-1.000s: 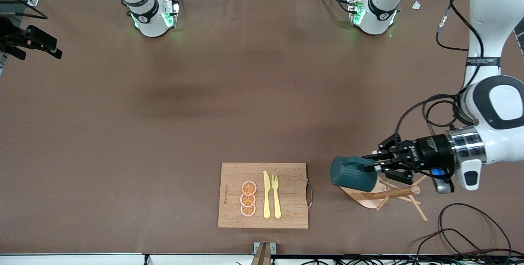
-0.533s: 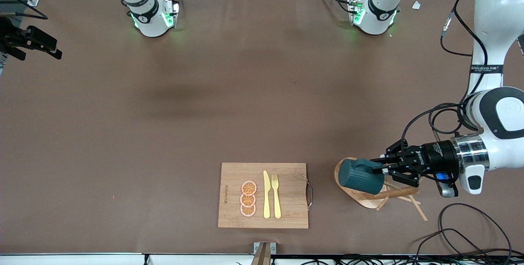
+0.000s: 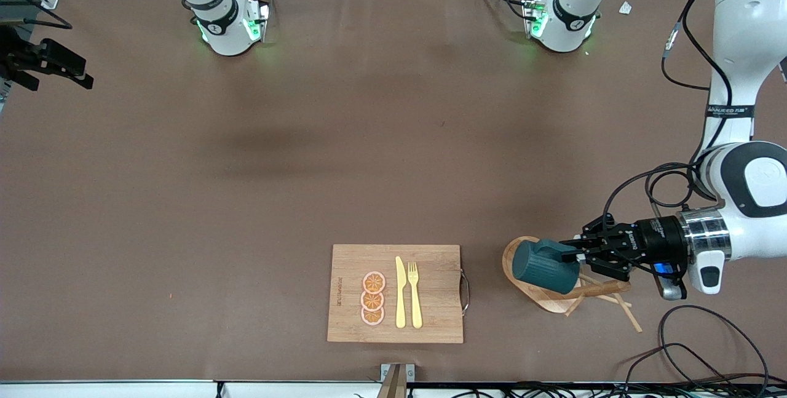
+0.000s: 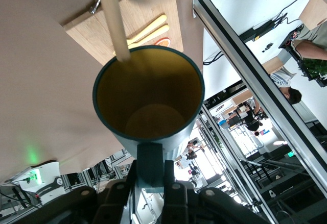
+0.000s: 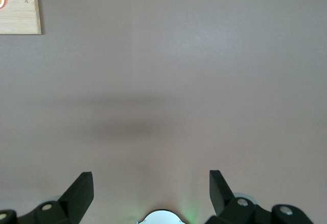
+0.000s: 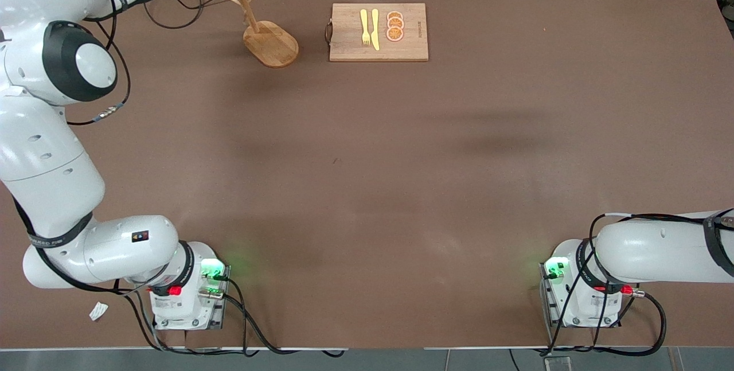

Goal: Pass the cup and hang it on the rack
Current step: 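Hook the mug handle onto a rack peg with the left gripper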

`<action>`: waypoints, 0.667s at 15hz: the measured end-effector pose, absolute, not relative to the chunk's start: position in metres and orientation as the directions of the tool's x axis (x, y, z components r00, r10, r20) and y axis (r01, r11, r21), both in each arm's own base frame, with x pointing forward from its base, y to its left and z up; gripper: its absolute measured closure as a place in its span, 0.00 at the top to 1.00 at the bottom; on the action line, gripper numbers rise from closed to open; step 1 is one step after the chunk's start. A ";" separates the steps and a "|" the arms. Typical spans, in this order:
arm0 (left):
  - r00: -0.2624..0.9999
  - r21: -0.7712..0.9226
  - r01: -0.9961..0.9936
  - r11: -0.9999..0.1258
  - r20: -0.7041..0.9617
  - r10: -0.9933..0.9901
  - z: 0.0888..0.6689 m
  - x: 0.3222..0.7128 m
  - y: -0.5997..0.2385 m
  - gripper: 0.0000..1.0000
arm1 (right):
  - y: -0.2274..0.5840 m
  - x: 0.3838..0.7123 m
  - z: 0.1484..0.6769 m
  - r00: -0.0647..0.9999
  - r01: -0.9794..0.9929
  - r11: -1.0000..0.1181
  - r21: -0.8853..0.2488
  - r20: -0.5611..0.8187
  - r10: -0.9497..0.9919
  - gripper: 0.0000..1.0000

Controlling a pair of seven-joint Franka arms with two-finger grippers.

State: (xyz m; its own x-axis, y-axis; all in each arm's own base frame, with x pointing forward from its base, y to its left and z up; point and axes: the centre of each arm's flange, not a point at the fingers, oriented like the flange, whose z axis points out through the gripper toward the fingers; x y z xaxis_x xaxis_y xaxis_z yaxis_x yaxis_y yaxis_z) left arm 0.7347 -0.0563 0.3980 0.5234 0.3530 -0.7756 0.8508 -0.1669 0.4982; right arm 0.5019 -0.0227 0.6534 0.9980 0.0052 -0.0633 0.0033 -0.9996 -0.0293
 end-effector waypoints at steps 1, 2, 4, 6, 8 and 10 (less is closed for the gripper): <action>0.529 0.503 0.848 -0.169 -0.775 0.347 0.396 0.734 -0.049 0.21 | -0.023 0.502 0.653 0.998 0.004 -1.000 -0.029 -0.063 0.005 1.00; 0.532 0.505 0.846 -0.172 -0.775 0.340 0.394 0.734 -0.045 0.21 | -0.022 0.502 0.653 0.998 0.004 -1.000 -0.029 -0.063 0.006 1.00; 0.542 0.514 0.840 -0.175 -0.771 0.334 0.394 0.733 -0.038 0.21 | -0.022 0.502 0.653 0.998 0.004 -1.000 -0.029 -0.063 0.006 1.00; 0.576 0.545 0.817 -0.191 -0.751 0.322 0.394 0.732 -0.034 0.21 | -0.022 0.502 0.653 0.998 0.004 -1.000 -0.029 -0.063 0.006 1.00; 0.596 0.563 0.802 -0.198 -0.738 0.315 0.390 0.732 -0.028 0.21 | -0.022 0.502 0.653 0.998 0.004 -1.000 -0.029 -0.063 0.006 1.00; 0.608 0.574 0.794 -0.201 -0.732 0.308 0.385 0.731 -0.021 0.21 | -0.022 0.502 0.653 0.998 0.005 -1.000 -0.029 -0.063 0.006 1.00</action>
State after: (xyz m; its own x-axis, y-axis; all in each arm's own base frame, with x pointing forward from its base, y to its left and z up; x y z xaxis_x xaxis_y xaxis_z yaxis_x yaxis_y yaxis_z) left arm 0.7313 -0.0211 0.3853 0.6077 0.3082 -0.7319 0.7936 -0.2014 0.5742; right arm 0.5020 -0.0222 0.6534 0.9980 0.0063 -0.0633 0.0045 -0.9996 -0.0292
